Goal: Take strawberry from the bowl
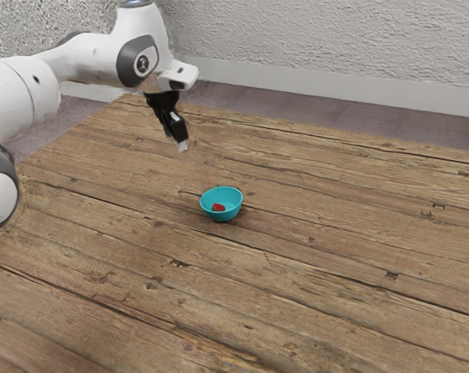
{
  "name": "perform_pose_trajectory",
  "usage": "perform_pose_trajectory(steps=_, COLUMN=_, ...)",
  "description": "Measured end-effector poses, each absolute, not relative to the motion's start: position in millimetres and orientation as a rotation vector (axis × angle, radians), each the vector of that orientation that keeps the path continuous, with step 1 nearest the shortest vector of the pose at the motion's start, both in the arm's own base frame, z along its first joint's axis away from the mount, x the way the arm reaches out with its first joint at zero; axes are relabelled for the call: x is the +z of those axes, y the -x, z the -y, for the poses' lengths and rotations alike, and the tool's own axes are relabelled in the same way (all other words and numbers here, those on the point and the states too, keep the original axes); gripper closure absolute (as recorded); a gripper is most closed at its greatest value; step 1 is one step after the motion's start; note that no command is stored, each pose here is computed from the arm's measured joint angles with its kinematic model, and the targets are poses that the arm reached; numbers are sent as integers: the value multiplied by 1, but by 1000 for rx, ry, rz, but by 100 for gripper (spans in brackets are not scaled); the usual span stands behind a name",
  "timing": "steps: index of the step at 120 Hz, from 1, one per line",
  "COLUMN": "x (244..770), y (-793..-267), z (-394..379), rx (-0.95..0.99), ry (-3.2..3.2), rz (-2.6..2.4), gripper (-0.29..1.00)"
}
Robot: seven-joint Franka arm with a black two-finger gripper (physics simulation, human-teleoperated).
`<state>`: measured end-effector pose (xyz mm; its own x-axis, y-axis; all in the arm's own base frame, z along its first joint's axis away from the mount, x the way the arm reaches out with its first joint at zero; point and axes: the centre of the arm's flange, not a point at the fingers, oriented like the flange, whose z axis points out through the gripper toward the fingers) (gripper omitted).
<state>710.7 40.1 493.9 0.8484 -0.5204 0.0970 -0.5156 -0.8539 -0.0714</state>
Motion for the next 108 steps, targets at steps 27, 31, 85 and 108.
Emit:
perform_pose_trajectory(steps=27, x=493, y=-708, z=-43, rx=-197, ry=3050, rz=-727, gripper=7)
perform_pose_trajectory(steps=31, x=475, y=-724, z=-43, rx=-207, ry=3051, rz=-715, gripper=6)
perform_pose_trajectory(steps=85, x=319, y=-803, z=-32, rx=-265, ry=3070, rz=-710, gripper=1)
perform_pose_trajectory(steps=108, x=313, y=-803, z=-15, rx=-267, ry=3071, rz=-796, gripper=0)
